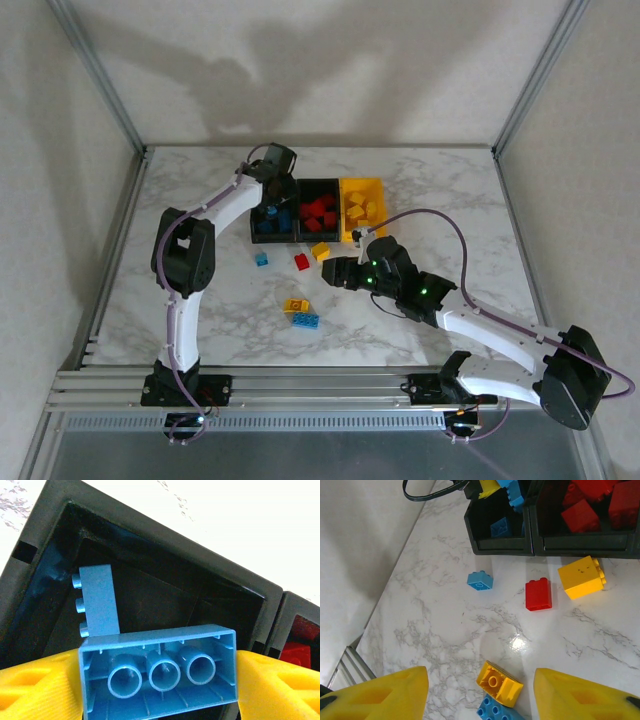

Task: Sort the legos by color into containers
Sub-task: Place the lego in the container.

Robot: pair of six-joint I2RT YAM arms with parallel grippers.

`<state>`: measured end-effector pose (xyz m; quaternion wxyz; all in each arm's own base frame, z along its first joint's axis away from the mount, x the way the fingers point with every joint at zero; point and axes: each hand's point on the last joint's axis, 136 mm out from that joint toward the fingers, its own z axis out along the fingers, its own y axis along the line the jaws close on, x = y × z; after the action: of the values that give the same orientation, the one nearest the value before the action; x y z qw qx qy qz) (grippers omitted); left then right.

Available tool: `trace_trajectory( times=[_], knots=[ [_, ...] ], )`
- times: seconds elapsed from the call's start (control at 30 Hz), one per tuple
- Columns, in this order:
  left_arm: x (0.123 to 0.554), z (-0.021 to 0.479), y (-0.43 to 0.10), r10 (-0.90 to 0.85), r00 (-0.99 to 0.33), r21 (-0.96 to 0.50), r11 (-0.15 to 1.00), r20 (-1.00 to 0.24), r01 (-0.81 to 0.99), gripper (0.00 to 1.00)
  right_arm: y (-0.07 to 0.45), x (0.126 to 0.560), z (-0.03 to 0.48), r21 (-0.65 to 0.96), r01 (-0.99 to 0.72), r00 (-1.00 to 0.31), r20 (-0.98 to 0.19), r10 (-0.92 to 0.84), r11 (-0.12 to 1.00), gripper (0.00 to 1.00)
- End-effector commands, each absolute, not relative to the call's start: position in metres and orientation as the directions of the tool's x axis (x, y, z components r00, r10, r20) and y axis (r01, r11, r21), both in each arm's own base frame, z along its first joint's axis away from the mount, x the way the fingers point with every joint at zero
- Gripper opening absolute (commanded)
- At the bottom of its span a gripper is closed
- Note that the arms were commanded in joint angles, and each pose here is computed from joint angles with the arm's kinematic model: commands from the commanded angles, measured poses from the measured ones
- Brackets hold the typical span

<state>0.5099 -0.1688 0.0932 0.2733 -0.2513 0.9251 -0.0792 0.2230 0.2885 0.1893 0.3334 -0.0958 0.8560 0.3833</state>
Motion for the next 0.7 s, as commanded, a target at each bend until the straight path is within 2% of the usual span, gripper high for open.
trace_trajectory(
  times=[0.0, 0.17, 0.67],
  knots=[
    [0.509, 0.097, -0.155, -0.506, -0.715, -0.248, 0.862, -0.482, -0.443, 0.70, 0.285, 0.220, 0.189, 0.589, -0.413, -0.759, -0.644, 0.094, 0.694, 0.58],
    [0.509, 0.091, -0.148, -0.520, -0.708, -0.244, 0.853, -0.478, -0.462, 0.67, 0.285, 0.220, 0.189, 0.589, -0.413, -0.759, -0.644, 0.095, 0.694, 0.58],
    [0.513, 0.088, -0.146, -0.515, -0.709, -0.230, 0.855, -0.481, -0.465, 0.77, 0.283, 0.219, 0.186, 0.583, -0.415, -0.757, -0.648, 0.090, 0.699, 0.58]
  ],
)
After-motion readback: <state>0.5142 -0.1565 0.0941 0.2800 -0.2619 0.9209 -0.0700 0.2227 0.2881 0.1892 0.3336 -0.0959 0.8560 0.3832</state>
